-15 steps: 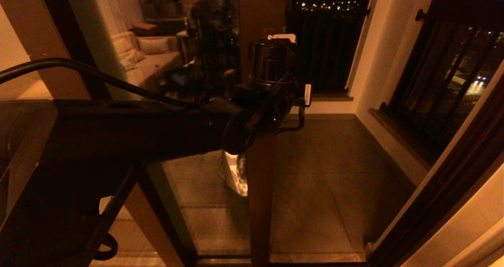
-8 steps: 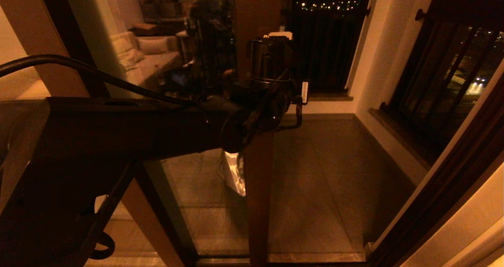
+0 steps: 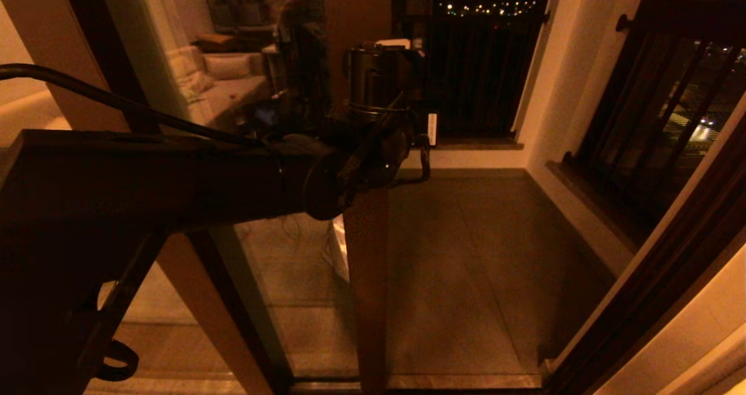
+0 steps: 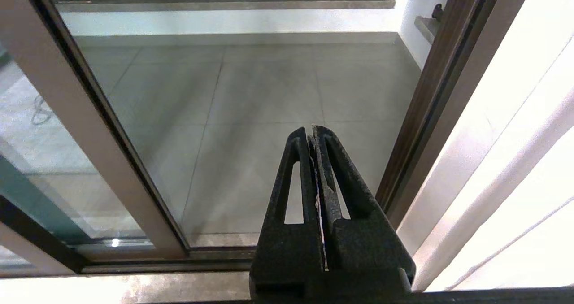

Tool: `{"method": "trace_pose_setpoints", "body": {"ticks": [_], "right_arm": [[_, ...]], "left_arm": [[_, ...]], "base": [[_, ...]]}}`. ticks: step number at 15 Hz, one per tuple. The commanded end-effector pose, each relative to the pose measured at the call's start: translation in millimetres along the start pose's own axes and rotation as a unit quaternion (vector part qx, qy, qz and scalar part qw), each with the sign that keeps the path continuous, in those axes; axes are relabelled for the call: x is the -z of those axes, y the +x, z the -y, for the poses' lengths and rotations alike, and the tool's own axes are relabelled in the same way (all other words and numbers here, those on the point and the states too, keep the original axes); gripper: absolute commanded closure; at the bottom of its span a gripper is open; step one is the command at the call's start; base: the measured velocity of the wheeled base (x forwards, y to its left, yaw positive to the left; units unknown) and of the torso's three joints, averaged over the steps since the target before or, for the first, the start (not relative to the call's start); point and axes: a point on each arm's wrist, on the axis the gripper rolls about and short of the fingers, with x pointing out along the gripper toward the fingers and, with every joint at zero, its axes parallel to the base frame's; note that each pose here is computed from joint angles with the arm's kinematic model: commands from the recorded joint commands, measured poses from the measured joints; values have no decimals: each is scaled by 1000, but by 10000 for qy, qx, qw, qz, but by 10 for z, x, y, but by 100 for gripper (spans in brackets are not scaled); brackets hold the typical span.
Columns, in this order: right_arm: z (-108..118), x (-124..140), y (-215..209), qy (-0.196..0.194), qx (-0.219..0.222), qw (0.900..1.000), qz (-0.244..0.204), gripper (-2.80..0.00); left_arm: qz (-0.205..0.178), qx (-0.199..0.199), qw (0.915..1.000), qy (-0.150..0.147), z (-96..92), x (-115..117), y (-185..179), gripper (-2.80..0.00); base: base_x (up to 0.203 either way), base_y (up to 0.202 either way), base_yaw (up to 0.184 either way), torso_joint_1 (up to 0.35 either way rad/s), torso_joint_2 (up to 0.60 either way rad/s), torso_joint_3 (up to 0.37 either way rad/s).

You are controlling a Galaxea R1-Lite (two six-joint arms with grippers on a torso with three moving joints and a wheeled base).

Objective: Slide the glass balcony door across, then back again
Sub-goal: Open the slid door

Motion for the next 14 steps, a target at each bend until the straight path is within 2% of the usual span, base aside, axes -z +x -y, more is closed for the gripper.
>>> {"method": "trace_pose_setpoints", "body": {"ticks": [1, 14], "right_arm": [[0, 0, 0, -3, -7, 10000, -3, 0], [0, 0, 0, -3, -2, 10000, -4, 0]], "left_arm": [[-50, 38, 10000, 10, -13, -22, -64, 0], [-45, -256, 9997, -23, -296, -107, -70, 0]], "base": [[0, 0, 0, 0, 0, 0], [0, 0, 0, 0, 0, 0]]}}
